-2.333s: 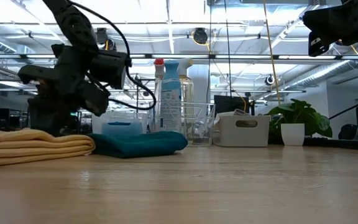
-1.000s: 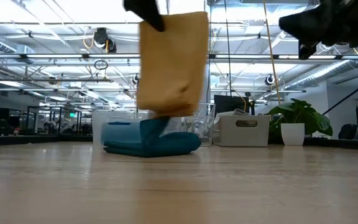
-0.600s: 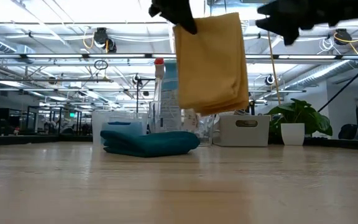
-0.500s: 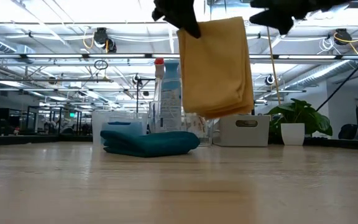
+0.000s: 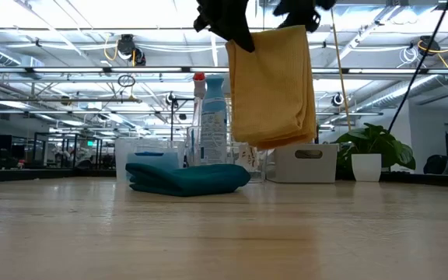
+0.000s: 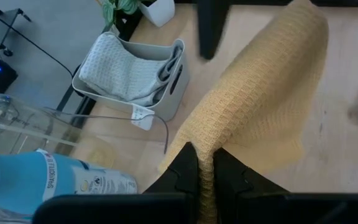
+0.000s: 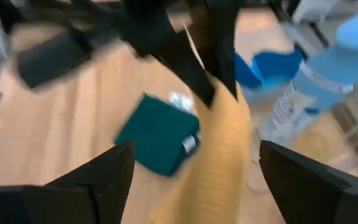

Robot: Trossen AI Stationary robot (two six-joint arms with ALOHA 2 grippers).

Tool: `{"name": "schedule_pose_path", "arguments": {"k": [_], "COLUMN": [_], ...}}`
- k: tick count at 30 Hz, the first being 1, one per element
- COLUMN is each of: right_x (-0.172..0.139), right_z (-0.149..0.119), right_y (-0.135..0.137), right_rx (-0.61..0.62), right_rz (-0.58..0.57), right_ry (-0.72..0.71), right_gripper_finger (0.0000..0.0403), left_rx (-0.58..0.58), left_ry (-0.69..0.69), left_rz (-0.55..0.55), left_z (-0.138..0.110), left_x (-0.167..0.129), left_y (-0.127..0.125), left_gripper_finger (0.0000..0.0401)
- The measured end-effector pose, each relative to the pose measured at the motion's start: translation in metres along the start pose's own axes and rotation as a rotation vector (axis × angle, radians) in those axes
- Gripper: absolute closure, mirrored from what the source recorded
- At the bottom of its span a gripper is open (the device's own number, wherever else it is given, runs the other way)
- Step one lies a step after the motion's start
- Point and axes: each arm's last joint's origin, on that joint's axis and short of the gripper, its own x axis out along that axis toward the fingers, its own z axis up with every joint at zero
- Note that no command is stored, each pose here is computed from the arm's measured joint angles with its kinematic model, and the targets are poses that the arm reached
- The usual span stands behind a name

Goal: Pick & Place Kitchen Items
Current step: Put the yellow microfiber cloth into the gray bin

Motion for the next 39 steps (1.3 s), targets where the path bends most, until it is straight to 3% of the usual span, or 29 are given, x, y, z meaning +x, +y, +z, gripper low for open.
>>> {"name": "schedule_pose_path", "arguments": {"k": [5,11,19,23,31,35,39], "right_x": [0.021,0.025,0.025,0.025,0.013,0.002,-0.011], "right_z": [-0.004,-0.005,-0.004,-0.004,-0.007,-0.010,-0.011], "right_y": [-0.009,-0.017,-0.016,-0.014,-0.015,-0.019,-0.028], "right_rx": [-0.029,-0.018,-0.050,-0.128,-0.153,-0.147,-0.170], "right_rz": [-0.038,-0.058,0.093,0.168,0.169,0.152,0.062], "right_ry": [0.090,0.107,0.098,0.093,0.118,0.138,0.141], "right_gripper_finger": [0.0120,0.0172,0.0308,0.0388,0.0398,0.0400,0.0401], "left_rx": [0.006,0.013,0.001,-0.010,0.031,0.013,0.002], "left_ry": [0.007,0.028,0.022,-0.001,-0.022,-0.053,-0.080], "left_rz": [-0.013,-0.022,-0.081,-0.129,-0.156,-0.160,-0.162], "left_z": [-0.001,-0.003,-0.001,0.001,0.002,0.006,0.008], "left_x": [0.000,0.000,0.000,0.000,-0.012,-0.035,-0.060], "left_y": [-0.001,0.000,-0.001,-0.004,-0.007,0.004,0.017], "left_gripper_finger": [0.0386,0.0382,0.0383,0.0359,0.0305,0.0293,0.0289]}}
